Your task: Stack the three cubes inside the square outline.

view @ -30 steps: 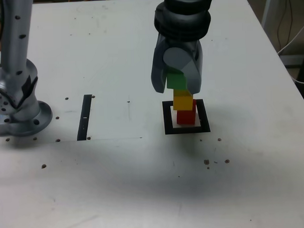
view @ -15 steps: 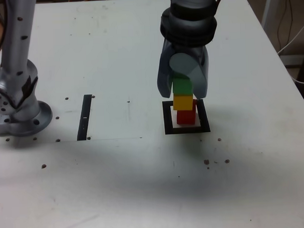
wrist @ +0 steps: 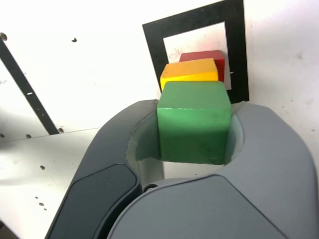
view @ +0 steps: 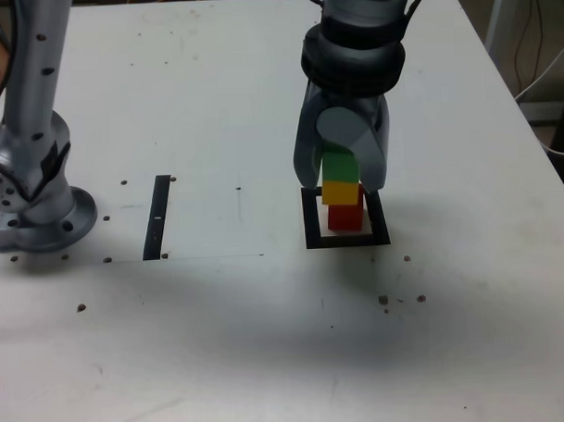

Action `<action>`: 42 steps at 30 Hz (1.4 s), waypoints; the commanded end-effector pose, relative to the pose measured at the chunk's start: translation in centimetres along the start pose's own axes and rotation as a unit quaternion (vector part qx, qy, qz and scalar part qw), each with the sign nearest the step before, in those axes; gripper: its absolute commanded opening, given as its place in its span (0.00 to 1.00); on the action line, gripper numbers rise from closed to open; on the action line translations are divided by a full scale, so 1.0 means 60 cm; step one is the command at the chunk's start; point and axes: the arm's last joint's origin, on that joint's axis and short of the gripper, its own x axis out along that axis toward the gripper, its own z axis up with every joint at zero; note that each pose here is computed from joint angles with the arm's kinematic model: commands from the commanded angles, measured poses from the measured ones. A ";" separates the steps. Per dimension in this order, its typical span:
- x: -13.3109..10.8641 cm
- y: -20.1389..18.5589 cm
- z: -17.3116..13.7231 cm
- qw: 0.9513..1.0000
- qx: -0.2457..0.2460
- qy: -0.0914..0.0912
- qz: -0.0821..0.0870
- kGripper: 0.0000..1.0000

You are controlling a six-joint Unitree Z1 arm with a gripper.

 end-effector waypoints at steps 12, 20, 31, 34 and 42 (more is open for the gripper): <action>-0.019 0.004 -0.015 1.000 0.000 -0.014 0.012 1.00; -0.054 0.008 -0.060 0.999 -0.006 -0.036 0.021 1.00; -0.078 0.007 -0.144 0.999 -0.020 -0.027 0.011 1.00; -0.083 0.006 -0.180 0.999 -0.022 -0.028 0.009 1.00; -0.085 0.013 -0.266 0.998 -0.043 -0.038 0.015 1.00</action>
